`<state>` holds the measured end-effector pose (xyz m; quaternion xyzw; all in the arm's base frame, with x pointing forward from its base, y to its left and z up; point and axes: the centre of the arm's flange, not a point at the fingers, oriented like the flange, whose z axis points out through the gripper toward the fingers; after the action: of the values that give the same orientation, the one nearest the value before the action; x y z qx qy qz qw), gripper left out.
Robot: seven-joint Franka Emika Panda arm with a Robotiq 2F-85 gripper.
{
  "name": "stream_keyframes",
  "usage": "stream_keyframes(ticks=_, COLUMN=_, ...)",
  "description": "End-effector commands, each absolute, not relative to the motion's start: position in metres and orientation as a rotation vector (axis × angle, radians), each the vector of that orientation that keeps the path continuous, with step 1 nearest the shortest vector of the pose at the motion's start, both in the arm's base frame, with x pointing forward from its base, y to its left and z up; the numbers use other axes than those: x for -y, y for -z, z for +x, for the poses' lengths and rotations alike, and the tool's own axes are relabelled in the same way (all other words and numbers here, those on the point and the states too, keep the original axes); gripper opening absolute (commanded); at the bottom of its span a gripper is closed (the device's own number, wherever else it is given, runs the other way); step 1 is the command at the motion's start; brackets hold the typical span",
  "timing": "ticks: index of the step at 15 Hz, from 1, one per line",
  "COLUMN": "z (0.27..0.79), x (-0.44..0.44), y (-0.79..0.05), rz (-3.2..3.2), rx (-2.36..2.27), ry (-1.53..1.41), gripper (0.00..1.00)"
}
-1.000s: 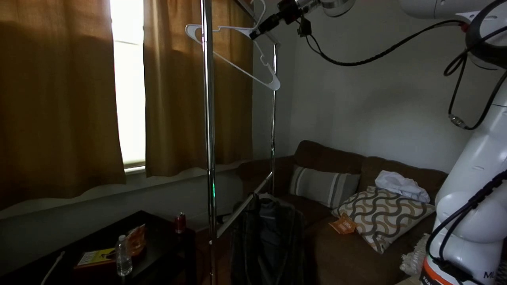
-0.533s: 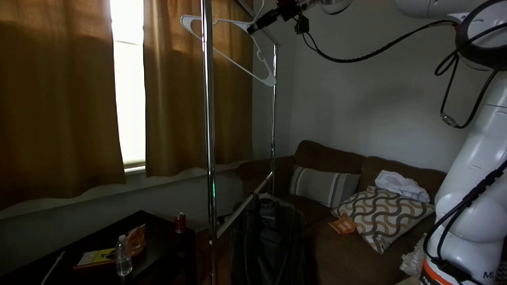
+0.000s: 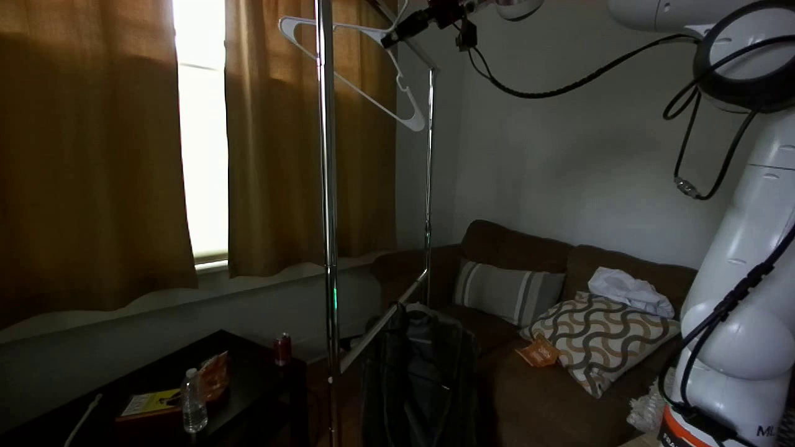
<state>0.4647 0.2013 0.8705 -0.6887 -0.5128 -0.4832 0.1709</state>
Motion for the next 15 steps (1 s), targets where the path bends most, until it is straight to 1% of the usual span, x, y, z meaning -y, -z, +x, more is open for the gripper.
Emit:
stream_keyframes(ticks=1, z=0.478, x=-0.213, y=-0.879, rz=-1.982, rx=1.411, ry=1.358, gripper=0.02)
stream_keyframes(ticks=15, z=0.510, x=-0.235, y=-0.876, rz=-2.153, rx=1.201, ry=1.279, gripper=0.02)
